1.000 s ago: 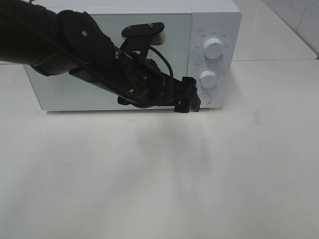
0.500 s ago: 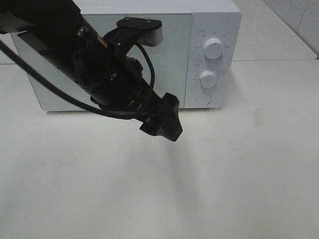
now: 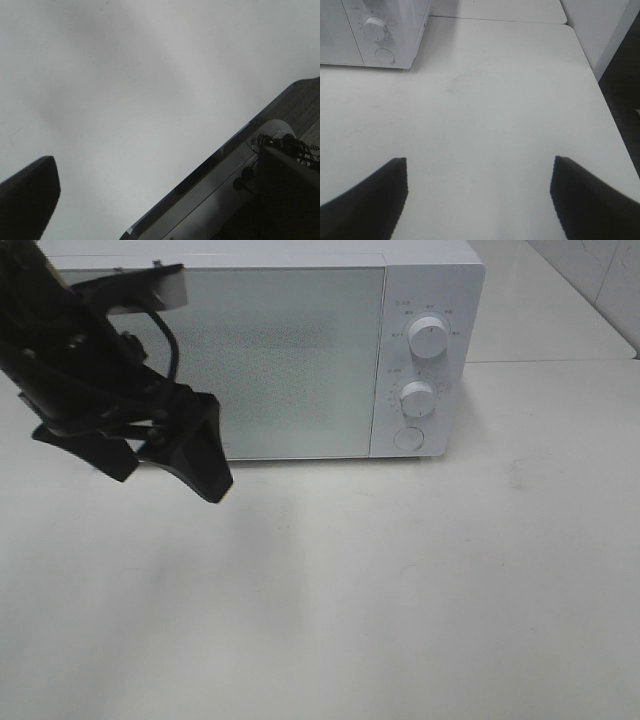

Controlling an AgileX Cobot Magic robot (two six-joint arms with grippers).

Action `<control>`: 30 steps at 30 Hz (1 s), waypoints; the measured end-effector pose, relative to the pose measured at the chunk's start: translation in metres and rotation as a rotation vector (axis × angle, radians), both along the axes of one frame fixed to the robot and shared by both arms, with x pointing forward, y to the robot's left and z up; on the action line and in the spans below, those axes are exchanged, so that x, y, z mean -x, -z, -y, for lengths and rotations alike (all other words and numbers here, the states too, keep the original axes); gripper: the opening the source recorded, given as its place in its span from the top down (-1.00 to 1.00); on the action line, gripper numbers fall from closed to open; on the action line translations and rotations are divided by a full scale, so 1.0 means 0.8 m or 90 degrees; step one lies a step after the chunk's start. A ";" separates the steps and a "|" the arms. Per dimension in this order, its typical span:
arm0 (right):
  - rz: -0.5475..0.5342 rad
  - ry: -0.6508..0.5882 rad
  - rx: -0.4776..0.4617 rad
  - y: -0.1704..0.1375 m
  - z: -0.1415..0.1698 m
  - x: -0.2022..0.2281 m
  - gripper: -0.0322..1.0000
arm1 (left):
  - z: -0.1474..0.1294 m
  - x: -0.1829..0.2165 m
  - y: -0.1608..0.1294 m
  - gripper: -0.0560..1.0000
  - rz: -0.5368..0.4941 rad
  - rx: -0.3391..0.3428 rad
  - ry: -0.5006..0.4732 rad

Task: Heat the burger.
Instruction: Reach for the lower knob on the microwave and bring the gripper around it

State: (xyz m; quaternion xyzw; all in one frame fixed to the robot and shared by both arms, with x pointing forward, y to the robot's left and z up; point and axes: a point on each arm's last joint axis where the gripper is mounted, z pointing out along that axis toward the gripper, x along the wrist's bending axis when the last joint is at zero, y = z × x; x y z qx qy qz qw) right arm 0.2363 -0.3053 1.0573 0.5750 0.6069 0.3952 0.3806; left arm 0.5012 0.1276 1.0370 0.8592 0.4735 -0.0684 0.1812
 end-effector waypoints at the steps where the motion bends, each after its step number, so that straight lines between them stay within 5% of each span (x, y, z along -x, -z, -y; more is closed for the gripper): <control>1: 0.000 0.000 0.000 0.000 0.000 0.000 -0.54 | 0.000 0.000 0.000 -0.97 0.000 0.000 0.000; 9: 0.000 0.000 0.000 0.000 0.000 0.000 -0.54 | -0.082 -0.003 -0.035 -0.97 0.021 -0.020 -0.123; 21: 0.000 0.000 0.000 0.000 0.000 0.000 -0.54 | -0.185 0.049 -0.031 -0.97 0.018 -0.063 -0.288; 30: 0.000 0.000 0.000 0.000 0.000 0.000 -0.54 | -0.209 0.103 -0.044 -0.97 0.073 -0.058 -0.358</control>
